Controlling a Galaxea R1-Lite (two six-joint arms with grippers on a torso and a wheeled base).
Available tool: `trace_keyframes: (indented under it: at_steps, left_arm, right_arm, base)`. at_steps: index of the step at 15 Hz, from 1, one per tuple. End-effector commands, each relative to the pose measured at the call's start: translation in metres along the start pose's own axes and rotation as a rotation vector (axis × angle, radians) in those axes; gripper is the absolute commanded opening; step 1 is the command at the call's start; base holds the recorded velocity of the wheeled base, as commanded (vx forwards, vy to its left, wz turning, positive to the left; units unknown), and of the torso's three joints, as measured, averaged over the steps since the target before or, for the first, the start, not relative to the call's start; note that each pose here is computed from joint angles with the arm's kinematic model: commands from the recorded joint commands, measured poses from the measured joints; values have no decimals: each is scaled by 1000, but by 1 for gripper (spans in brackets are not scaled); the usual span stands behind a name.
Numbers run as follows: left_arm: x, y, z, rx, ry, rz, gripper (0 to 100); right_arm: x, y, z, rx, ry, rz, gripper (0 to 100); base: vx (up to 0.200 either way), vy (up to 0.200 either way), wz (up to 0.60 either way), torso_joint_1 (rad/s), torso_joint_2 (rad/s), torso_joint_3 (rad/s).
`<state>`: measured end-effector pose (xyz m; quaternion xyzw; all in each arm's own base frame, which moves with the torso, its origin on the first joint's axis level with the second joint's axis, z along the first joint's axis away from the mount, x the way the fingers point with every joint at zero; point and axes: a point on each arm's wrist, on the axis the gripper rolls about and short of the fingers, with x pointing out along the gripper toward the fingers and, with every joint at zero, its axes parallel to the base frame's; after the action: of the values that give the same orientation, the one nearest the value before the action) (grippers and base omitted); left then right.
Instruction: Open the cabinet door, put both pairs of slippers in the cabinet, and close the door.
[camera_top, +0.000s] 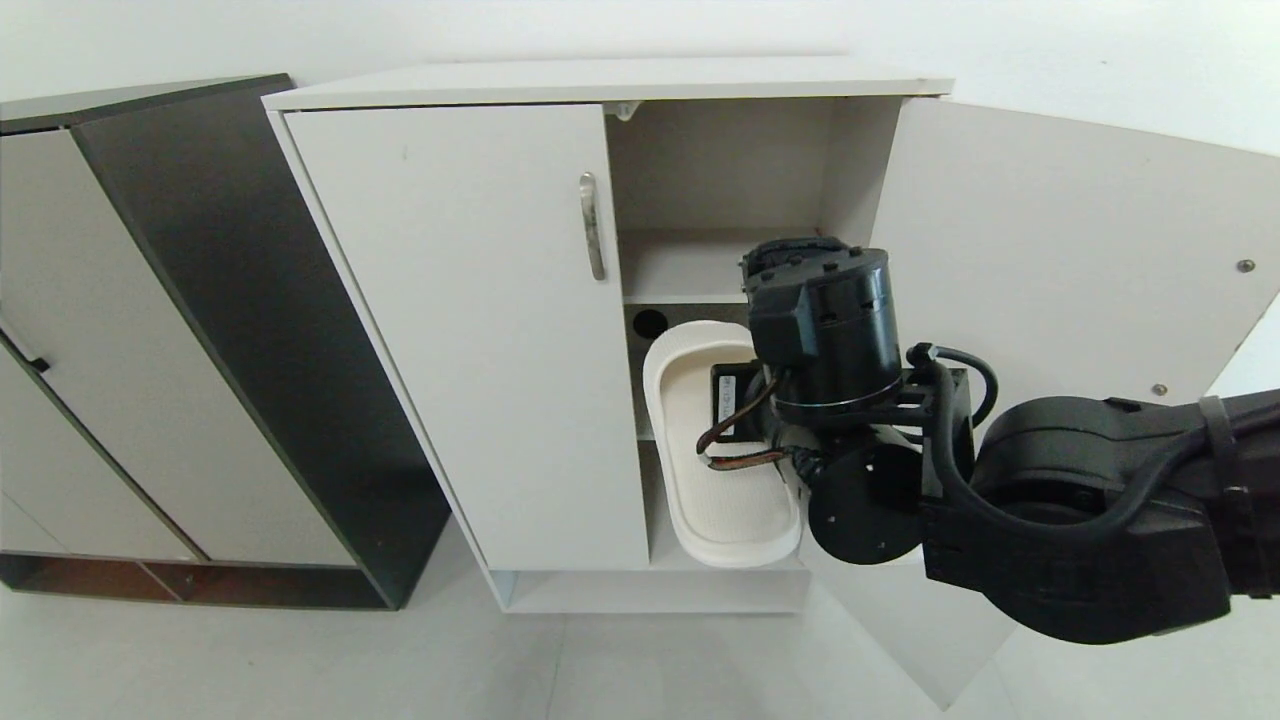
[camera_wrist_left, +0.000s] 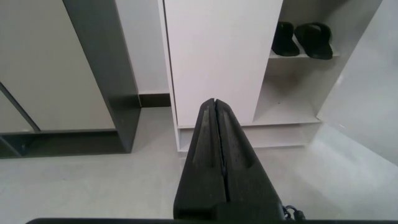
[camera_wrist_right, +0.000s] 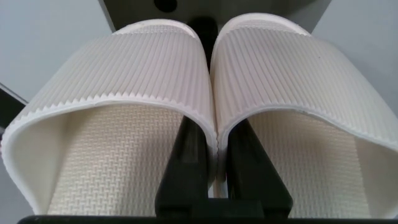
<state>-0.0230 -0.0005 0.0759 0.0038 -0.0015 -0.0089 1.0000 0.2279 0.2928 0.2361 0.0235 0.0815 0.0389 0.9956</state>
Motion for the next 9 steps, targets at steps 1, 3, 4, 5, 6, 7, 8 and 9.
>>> trace_keyframes:
  at_steps: [1,3,4,5,6,7,8,9]
  left_arm:
    - [0,0,0,0,1,-1,0]
    - [0,0,0,0,1,-2,0]
    - [0,0,0,2,1,-2,0]
    - [0,0,0,2,1,-2,0]
    - [0,0,0,2,1,-2,0]
    - [0,0,0,2,1,-2,0]
    - [0,0,0,2,1,-2,0]
    - [0,0,0,2,1,-2,0]
  right_arm:
    - [-2,-1,4,16,-15,6,0]
    - [-3,0,4,12,-24,11,0]
    - [-2,0,3,11,-27,11,0]
    - [-2,0,3,11,-27,11,0]
    - [-2,0,3,12,-28,12,0]
    - [-2,0,3,12,-28,12,0]
    - [0,0,2,10,-27,7,0]
    - [2,-2,3,11,-27,1,0]
  base:
    - [0,0,0,0,0,0]
    - [100,0,0,1,1,1]
    - [200,0,0,2,7,2]
    - [200,0,0,-2,7,2]
    - [200,0,0,2,2,-2]
    - [200,0,0,-12,7,7]
    - [200,0,0,12,2,7]
    - [200,0,0,2,7,2]
